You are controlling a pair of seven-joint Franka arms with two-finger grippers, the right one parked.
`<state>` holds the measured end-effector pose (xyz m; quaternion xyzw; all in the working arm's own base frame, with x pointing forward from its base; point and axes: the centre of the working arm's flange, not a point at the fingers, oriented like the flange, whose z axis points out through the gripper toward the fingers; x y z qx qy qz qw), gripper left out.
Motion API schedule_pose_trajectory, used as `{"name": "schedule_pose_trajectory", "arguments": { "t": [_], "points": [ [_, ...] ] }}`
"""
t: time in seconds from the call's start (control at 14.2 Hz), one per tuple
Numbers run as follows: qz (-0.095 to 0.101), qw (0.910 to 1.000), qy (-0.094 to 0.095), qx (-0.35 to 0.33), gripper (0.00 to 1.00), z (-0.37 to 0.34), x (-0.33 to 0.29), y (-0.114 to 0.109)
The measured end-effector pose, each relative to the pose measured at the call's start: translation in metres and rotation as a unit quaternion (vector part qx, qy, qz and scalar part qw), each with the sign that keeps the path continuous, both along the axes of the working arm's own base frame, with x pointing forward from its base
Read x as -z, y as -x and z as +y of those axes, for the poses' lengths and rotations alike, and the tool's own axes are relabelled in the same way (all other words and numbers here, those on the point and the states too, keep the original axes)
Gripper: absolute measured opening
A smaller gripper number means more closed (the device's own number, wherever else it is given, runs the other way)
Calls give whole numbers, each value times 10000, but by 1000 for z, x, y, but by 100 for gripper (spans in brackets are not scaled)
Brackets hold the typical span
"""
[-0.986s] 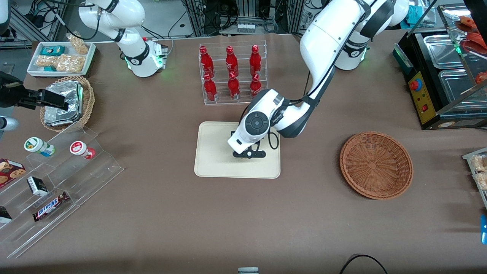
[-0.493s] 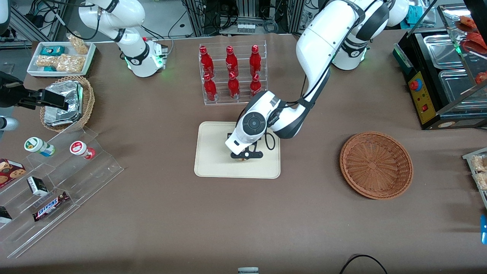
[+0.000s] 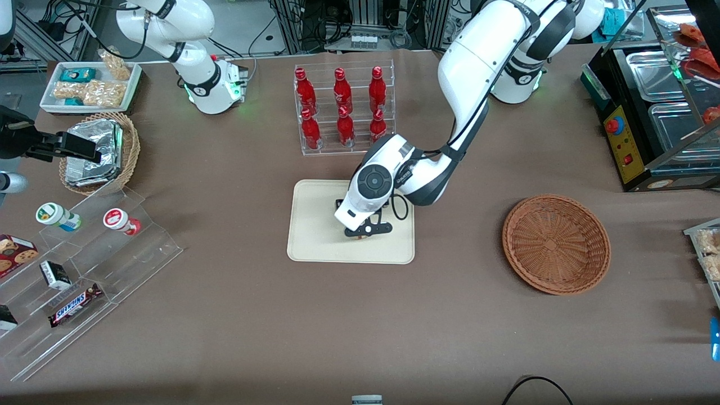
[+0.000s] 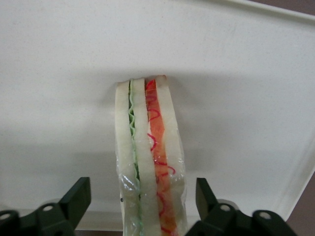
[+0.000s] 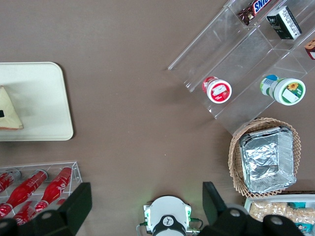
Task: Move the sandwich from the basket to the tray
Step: 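Lower the sandwich onto the tray and open the left gripper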
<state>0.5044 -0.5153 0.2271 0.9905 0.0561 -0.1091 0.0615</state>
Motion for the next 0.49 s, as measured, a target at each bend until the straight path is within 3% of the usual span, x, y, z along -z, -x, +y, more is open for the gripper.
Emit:
{"name": "schedule_pose_trajectory", "arguments": {
  "t": [0.21,0.49],
  "points": [
    [-10,10000,-22,-26,100,1,-2,-2],
    [-17,9995,-264,-199,100,26,-37,-25]
  ]
}}
